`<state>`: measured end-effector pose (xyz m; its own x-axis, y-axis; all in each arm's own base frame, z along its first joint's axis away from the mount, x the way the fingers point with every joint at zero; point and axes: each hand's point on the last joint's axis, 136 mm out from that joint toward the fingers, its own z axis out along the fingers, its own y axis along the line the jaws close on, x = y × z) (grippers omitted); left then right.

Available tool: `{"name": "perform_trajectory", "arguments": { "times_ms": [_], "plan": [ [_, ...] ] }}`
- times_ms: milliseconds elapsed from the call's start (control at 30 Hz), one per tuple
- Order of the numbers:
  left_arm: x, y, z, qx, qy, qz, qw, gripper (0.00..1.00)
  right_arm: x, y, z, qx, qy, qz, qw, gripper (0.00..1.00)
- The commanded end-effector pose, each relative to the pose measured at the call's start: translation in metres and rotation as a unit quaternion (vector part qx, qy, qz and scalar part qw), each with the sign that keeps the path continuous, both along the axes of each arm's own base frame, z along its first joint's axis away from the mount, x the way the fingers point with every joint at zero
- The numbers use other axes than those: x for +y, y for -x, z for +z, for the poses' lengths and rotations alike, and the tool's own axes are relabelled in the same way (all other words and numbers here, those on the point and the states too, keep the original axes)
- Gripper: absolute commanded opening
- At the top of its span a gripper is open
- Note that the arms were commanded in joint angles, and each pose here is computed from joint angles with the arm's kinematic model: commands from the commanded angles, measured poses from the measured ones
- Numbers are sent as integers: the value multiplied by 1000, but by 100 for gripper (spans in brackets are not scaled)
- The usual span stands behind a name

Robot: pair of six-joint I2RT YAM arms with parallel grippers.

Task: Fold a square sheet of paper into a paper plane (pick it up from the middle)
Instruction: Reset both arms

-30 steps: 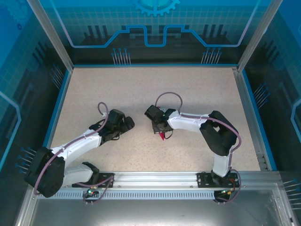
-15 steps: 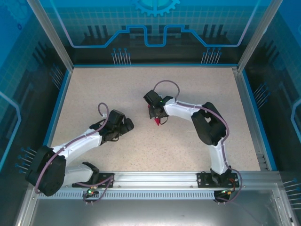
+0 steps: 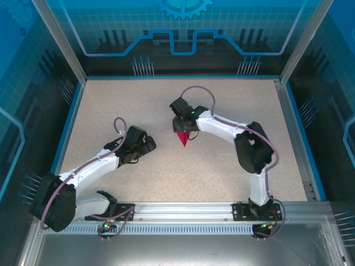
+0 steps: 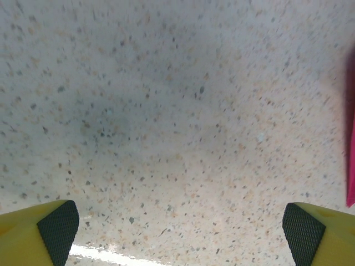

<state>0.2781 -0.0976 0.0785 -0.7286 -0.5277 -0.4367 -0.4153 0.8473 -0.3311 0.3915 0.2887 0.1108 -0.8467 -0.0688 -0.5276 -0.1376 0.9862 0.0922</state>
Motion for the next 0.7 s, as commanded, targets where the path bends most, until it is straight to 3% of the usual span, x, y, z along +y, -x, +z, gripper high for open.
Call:
{"name": "perform_trajectory", "arguments": {
  "times_ms": [0, 100, 233, 467, 567, 667],
  "plan": [
    [15, -10, 30, -34, -35, -7, 999, 99, -33, -2, 75, -82, -14, -17, 996, 72],
    [29, -18, 53, -73, -74, -8, 995, 99, -74, 1, 109, -139, -1, -44, 989, 85],
    [58, -27, 80, -120, -139, 7, 983, 99, -154, 7, 136, -228, 75, -120, 963, 99],
    [127, -24, 94, -150, -259, 100, 949, 99, -280, 33, 105, -272, 146, -224, 924, 99],
    [143, -24, 81, -155, -268, 107, 945, 98, -318, 53, 85, -284, 150, -260, 911, 99],
    [158, -24, 61, -159, -265, 119, 943, 99, -342, 65, 56, -263, 147, -280, 912, 99]
  ]
}}
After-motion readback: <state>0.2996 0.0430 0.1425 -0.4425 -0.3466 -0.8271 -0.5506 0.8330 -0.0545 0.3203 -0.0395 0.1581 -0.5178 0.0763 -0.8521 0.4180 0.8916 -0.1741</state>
